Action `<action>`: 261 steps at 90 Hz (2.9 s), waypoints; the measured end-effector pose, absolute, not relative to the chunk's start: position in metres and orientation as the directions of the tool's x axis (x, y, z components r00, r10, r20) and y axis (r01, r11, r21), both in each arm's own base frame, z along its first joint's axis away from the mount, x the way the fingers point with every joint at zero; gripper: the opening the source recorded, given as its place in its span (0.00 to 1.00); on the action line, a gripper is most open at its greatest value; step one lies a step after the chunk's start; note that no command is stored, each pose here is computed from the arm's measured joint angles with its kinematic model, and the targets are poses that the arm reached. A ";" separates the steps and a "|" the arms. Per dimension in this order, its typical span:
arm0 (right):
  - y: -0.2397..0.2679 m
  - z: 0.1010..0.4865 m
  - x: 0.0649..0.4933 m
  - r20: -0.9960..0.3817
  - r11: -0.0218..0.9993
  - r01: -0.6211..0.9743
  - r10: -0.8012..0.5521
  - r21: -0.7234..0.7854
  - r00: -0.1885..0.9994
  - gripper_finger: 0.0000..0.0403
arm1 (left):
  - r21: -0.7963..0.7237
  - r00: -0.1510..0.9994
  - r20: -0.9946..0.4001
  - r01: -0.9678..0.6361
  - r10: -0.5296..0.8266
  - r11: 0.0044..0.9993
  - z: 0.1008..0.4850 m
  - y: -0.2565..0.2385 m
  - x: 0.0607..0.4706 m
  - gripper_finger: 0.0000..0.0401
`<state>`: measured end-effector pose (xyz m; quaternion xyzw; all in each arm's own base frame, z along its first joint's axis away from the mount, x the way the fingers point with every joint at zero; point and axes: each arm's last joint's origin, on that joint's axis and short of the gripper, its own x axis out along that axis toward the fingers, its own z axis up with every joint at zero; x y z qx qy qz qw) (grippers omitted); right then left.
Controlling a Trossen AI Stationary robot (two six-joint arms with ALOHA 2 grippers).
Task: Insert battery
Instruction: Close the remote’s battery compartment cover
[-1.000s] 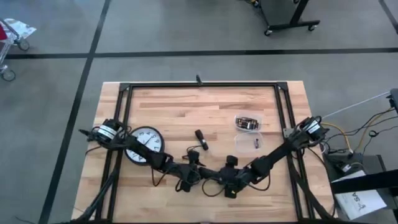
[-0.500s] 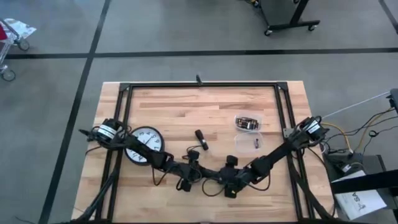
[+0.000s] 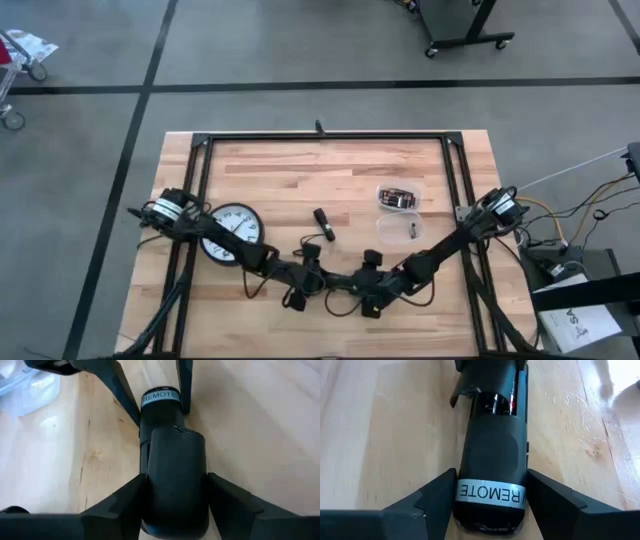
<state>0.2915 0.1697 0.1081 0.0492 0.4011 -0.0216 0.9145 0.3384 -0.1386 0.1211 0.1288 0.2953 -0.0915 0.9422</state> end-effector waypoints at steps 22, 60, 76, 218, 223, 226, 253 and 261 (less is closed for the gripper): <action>0.170 0.108 0.291 -0.737 0.995 0.072 0.000 0.066 0.676 0.56 | 0.105 0.809 -0.579 0.201 -0.104 0.974 0.122 -0.129 0.343 0.38; 0.170 0.108 0.291 -0.737 0.995 0.071 -0.001 0.064 0.675 0.55 | -0.017 0.772 -0.605 0.232 -0.195 0.972 0.118 -0.120 0.346 0.50; 0.170 0.108 0.291 -0.737 0.995 0.071 0.000 0.065 0.676 0.57 | -0.021 0.774 -0.606 0.218 -0.186 0.976 0.118 -0.119 0.346 0.46; 0.169 0.114 0.291 -0.732 0.976 0.141 0.024 0.164 0.681 0.54 | 0.102 0.839 -0.524 0.235 -0.148 0.967 0.099 -0.121 0.359 0.27; 0.169 0.119 0.290 -0.733 0.973 0.140 0.039 0.182 0.679 0.54 | 0.104 0.839 -0.524 0.235 -0.148 0.966 0.099 -0.121 0.359 0.27; 0.169 0.121 0.290 -0.732 0.972 0.142 0.041 0.186 0.680 0.55 | 0.106 0.838 -0.525 0.236 -0.147 0.966 0.099 -0.120 0.358 0.27; 0.174 0.135 0.299 -0.683 0.981 0.097 0.045 0.168 0.729 0.52 | 0.109 0.839 -0.525 0.232 -0.142 0.967 0.098 -0.120 0.358 0.27; 0.173 0.135 0.300 -0.684 0.982 0.103 0.036 0.161 0.729 0.50 | 0.111 0.841 -0.522 0.230 -0.140 0.967 0.093 -0.120 0.359 0.27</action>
